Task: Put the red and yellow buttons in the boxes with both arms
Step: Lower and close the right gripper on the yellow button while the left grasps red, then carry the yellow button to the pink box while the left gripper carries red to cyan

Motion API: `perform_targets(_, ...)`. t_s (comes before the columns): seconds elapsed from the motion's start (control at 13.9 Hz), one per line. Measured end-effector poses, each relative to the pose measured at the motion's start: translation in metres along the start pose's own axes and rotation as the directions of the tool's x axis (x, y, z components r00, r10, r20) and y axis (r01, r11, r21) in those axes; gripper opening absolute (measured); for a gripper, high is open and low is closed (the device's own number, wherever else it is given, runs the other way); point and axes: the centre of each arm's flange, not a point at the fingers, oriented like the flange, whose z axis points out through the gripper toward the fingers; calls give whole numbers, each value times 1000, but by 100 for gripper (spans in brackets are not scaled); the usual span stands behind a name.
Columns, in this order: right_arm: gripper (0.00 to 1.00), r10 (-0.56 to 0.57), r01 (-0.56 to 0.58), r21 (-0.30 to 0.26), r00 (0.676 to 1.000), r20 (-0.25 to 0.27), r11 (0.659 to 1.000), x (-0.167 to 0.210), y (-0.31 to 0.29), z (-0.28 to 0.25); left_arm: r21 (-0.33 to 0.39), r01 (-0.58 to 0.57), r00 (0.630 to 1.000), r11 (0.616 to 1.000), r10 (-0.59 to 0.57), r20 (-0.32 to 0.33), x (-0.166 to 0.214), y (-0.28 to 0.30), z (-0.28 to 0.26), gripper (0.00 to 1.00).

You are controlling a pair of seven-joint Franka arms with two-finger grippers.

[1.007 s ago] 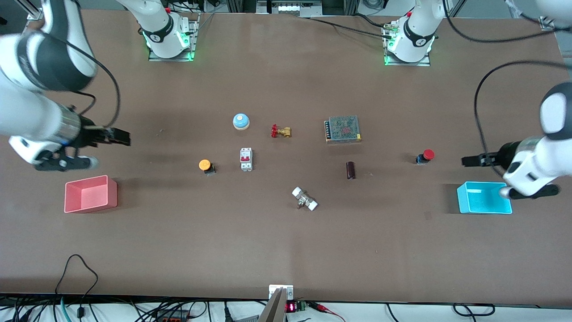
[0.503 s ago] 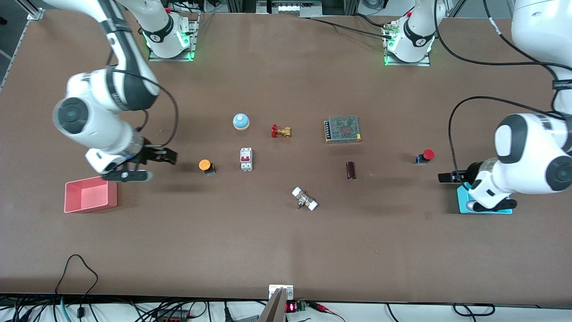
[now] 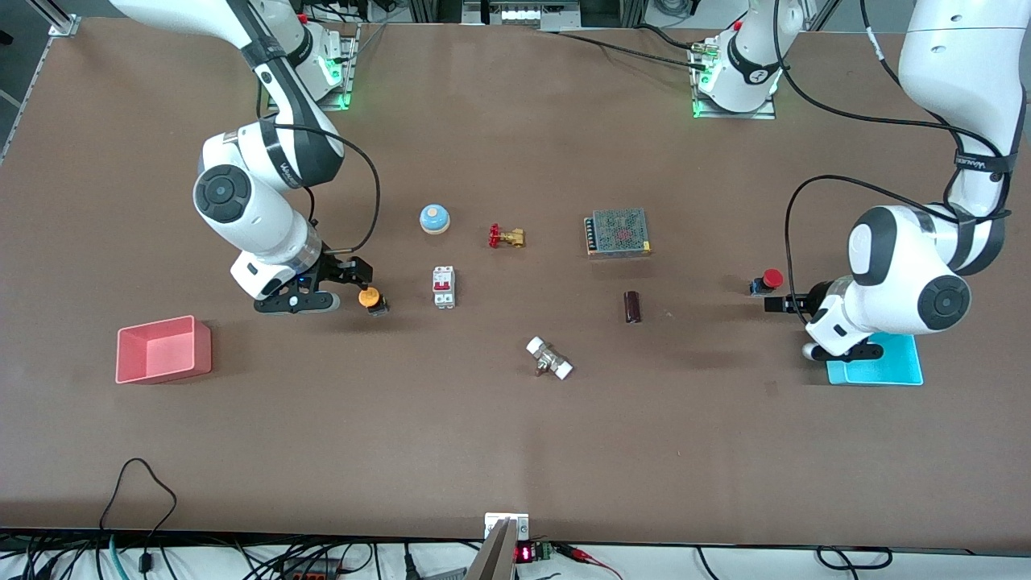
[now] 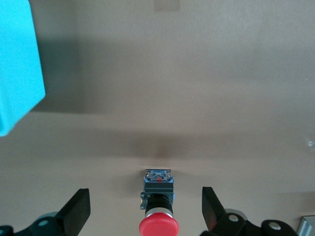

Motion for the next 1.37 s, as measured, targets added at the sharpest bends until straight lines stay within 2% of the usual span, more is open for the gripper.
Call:
perform_targets(0.29, 100, -6, 7, 13, 1000, -28, 1000, 5, -2, 31, 4, -1, 1000, 1000, 1, -4, -23, -1, 30, 100)
perform_targets(0.58, 100, -40, 40, 0, 999, -7, 999, 1, -8, 65, 6, -12, 1000, 1000, 12, 4, -41, 1, 53, 100)
perform_targets(0.86, 100, -105, 105, -40, 994, -2, 994, -4, -15, 77, 6, -29, 1000, 1000, 29, 2, -46, 4, 59, 100)
perform_targets(1.08, 100, -112, 112, -37, 994, 1, 993, -5, -18, 85, 5, -94, 995, 996, 94, -16, -47, 10, 63, 100)
perform_targets(1.37, 97, -118, 118, -28, 993, -7, 993, -6, -21, 99, 6, -111, 994, 994, 111, -17, -47, 11, 64, 97)
